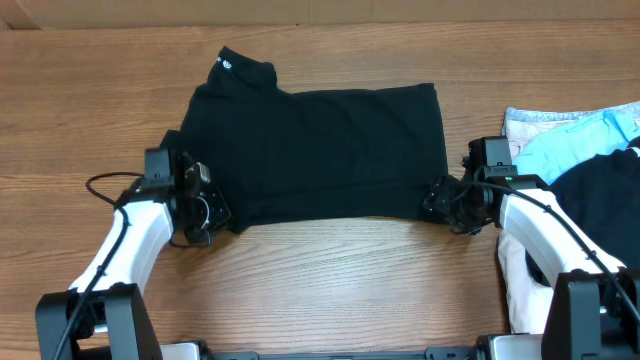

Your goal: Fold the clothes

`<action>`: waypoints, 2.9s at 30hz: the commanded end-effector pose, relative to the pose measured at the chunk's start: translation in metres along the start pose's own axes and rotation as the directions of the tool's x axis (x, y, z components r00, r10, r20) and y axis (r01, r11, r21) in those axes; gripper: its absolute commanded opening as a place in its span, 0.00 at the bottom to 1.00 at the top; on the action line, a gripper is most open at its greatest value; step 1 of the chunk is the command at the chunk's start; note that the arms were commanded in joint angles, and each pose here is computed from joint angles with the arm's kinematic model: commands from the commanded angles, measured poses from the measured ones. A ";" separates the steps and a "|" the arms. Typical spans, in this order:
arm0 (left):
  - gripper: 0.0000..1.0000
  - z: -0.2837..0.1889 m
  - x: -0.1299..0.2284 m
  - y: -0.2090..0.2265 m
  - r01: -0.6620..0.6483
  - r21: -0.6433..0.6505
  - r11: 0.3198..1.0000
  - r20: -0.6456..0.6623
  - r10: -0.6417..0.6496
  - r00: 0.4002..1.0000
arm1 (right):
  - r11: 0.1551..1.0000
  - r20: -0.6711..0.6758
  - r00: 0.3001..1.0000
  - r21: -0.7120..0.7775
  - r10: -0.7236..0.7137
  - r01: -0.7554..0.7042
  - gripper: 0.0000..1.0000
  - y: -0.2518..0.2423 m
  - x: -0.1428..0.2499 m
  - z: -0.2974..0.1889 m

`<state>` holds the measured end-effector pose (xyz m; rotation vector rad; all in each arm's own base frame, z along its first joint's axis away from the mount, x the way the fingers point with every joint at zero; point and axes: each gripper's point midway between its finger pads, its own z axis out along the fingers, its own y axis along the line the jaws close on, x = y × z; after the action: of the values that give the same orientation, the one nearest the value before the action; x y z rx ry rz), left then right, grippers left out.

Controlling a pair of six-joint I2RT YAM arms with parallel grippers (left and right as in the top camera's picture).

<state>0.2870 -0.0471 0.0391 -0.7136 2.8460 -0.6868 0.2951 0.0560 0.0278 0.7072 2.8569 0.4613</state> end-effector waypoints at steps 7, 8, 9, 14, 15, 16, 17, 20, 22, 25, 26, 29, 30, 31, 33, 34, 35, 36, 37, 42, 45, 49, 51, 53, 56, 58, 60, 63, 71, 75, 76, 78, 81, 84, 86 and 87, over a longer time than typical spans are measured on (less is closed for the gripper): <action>0.75 0.010 0.029 0.011 -0.160 -0.219 0.963 -0.067 0.149 0.987 | 1.000 0.017 1.000 0.003 -0.006 0.006 0.71 0.001 -0.006 0.000; 0.72 0.011 0.031 0.012 -0.159 -0.240 0.957 -0.062 0.149 0.987 | 1.000 0.017 1.000 0.003 -0.006 0.006 0.74 0.001 -0.006 0.000; 0.66 0.012 0.031 0.012 -0.158 -0.257 0.954 -0.057 0.148 0.987 | 1.000 0.017 1.000 0.003 -0.006 0.006 0.75 0.001 -0.006 0.000; 0.46 0.009 0.026 0.025 -0.095 -0.351 0.931 -0.003 0.101 0.995 | 1.000 0.013 1.000 0.005 -0.005 0.005 0.77 0.000 -0.005 0.000; 0.41 0.009 0.027 0.025 -0.088 -0.352 0.932 -0.001 0.094 0.996 | 1.000 0.011 1.000 0.006 -0.004 0.004 0.77 0.000 -0.004 0.000; 0.39 0.010 0.028 0.026 -0.080 -0.353 0.932 0.000 0.086 0.996 | 1.000 0.010 1.000 0.007 -0.004 0.004 0.77 0.000 -0.004 0.000; 0.38 0.010 0.029 0.027 -0.075 -0.355 0.932 -0.001 0.080 0.997 | 1.000 0.009 1.000 0.007 -0.004 0.004 0.77 0.000 -0.004 0.000; 0.45 0.014 0.030 0.031 -0.075 -0.356 0.931 0.001 0.081 0.997 | 1.000 0.010 1.000 0.007 -0.004 0.004 0.77 0.000 -0.004 0.000; 0.50 0.018 0.030 0.032 -0.076 -0.347 0.935 0.010 0.085 0.996 | 1.000 0.011 1.000 0.007 -0.004 0.004 0.77 0.000 -0.004 0.000; 0.49 0.024 0.028 0.029 -0.074 -0.315 0.946 0.028 0.087 0.996 | 1.000 0.010 1.000 0.007 -0.004 0.004 0.77 0.000 -0.004 0.000; 0.47 0.024 0.027 0.028 -0.067 -0.313 0.947 0.033 0.082 0.996 | 1.000 0.010 1.000 0.007 -0.004 0.004 0.77 0.000 -0.004 0.000; 0.36 0.024 0.025 0.028 -0.062 -0.313 0.948 0.045 0.080 0.996 | 1.000 0.010 1.000 0.007 -0.004 0.004 0.77 0.000 -0.004 0.000; 0.33 0.023 0.023 0.030 -0.051 -0.324 0.945 0.058 0.074 0.996 | 1.000 0.010 1.000 0.007 -0.004 0.004 0.78 0.000 -0.004 0.000; 0.31 0.023 0.021 0.031 -0.041 -0.335 0.941 0.071 0.068 0.995 | 1.000 0.010 1.000 0.007 -0.004 0.004 0.78 0.000 -0.004 0.000; 0.29 0.022 0.016 0.033 -0.026 -0.347 0.937 0.097 0.064 0.993 | 1.000 0.010 1.000 0.007 -0.004 0.004 0.78 0.000 -0.004 0.000; 0.28 0.022 0.014 0.032 -0.027 -0.344 0.939 0.107 0.068 0.992 | 1.000 0.010 1.000 0.007 -0.004 0.004 0.78 0.000 -0.004 0.000; 0.28 0.022 0.012 0.030 -0.029 -0.338 0.941 0.115 0.071 0.991 | 1.000 0.010 1.000 0.007 -0.004 0.004 0.78 0.000 -0.004 0.000; 0.27 0.022 0.010 0.028 -0.029 -0.331 0.943 0.120 0.073 0.990 | 1.000 0.010 1.000 0.007 -0.004 0.004 0.78 0.000 -0.004 0.000; 0.21 0.023 0.010 0.026 -0.031 -0.320 0.947 0.121 0.073 0.990 | 1.000 0.010 1.000 0.007 -0.004 0.004 0.78 0.000 -0.004 0.000; 0.04 0.025 0.011 0.017 -0.040 -0.272 0.961 0.108 0.072 0.992 | 1.000 0.010 1.000 0.008 -0.004 0.004 0.78 0.000 -0.004 0.000; 0.04 0.021 0.010 0.010 -0.041 -0.261 0.965 0.093 0.067 0.993 | 1.000 0.010 1.000 0.008 -0.004 0.004 0.89 0.000 -0.004 0.000; 0.04 0.006 0.006 0.000 -0.049 -0.274 0.960 0.076 0.073 0.994 | 1.000 0.005 1.000 0.011 -0.002 0.002 1.00 -0.001 -0.003 0.000; 0.04 -0.002 -0.001 -0.010 -0.077 -0.268 0.960 0.084 0.103 0.991 | 1.000 0.003 1.000 0.011 -0.002 0.001 1.00 -0.001 -0.002 0.000; 0.04 -0.009 -0.012 -0.022 -0.097 -0.252 0.963 0.109 0.128 0.986 | 1.000 0.003 1.000 0.011 -0.002 0.001 1.00 -0.001 -0.002 0.000; 0.04 -0.019 -0.028 -0.040 -0.111 -0.220 0.969 0.163 0.149 0.975 | 1.000 0.003 1.000 0.011 -0.001 0.001 1.00 -0.001 -0.002 0.000; 0.04 -0.023 -0.037 -0.046 -0.116 -0.211 0.970 0.198 0.159 0.967 | 1.000 0.001 1.000 0.013 -0.001 0.001 1.00 -0.002 -0.002 0.000; 0.07 -0.024 -0.045 -0.047 -0.117 -0.219 0.969 0.233 0.168 0.958 | 1.000 -0.001 1.000 0.014 0.000 0.000 1.00 -0.002 -0.001 0.000; 0.20 -0.024 -0.053 -0.043 -0.108 -0.249 0.962 0.262 0.174 0.949 | 1.000 -0.002 1.000 0.015 0.000 0.000 1.00 -0.002 -0.001 0.000; 0.28 -0.016 -0.061 -0.042 -0.142 -0.266 0.954 0.267 0.214 0.940 | 1.000 -0.003 1.000 0.015 0.000 0.000 1.00 -0.002 -0.001 0.000; 0.10 -0.018 -0.042 -0.040 -0.176 -0.267 0.947 0.163 0.225 0.961 | 1.000 -0.017 1.000 0.024 0.004 -0.004 1.00 -0.005 0.003 0.000; 0.04 -0.020 -0.035 -0.035 -0.169 -0.290 0.942 0.131 0.214 0.968 | 1.000 -0.020 1.000 0.026 0.005 -0.005 1.00 -0.005 0.004 0.000; 0.04 -0.022 -0.024 -0.026 -0.161 -0.316 0.935 0.081 0.196 0.977 | 1.000 -0.020 1.000 0.026 0.005 -0.005 1.00 -0.005 0.004 0.000; 0.04 -0.024 -0.009 -0.016 -0.157 -0.346 0.925 0.020 0.174 0.984 | 1.000 -0.017 1.000 0.024 0.005 -0.004 1.00 -0.005 0.003 0.000; 0.04 -0.022 -0.002 -0.009 -0.181 -0.362 0.915 -0.014 0.188 0.982 | 1.000 -0.016 1.000 0.023 0.004 -0.004 1.00 -0.004 0.002 0.000; 0.04 -0.017 -0.001 -0.003 -0.182 -0.373 0.910 -0.014 0.190 0.982 | 1.000 -0.014 1.000 0.022 0.004 -0.004 1.00 -0.004 0.002 0.000; 0.04 -0.013 -0.001 0.000 -0.182 -0.375 0.909 -0.007 0.193 0.981 | 1.000 -0.012 1.000 0.020 0.003 -0.003 1.00 -0.004 0.001 0.000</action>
<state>0.2899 -0.0421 0.0615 -0.5188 2.9736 -0.1195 0.2874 0.0555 0.0259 0.7214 2.8877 0.4504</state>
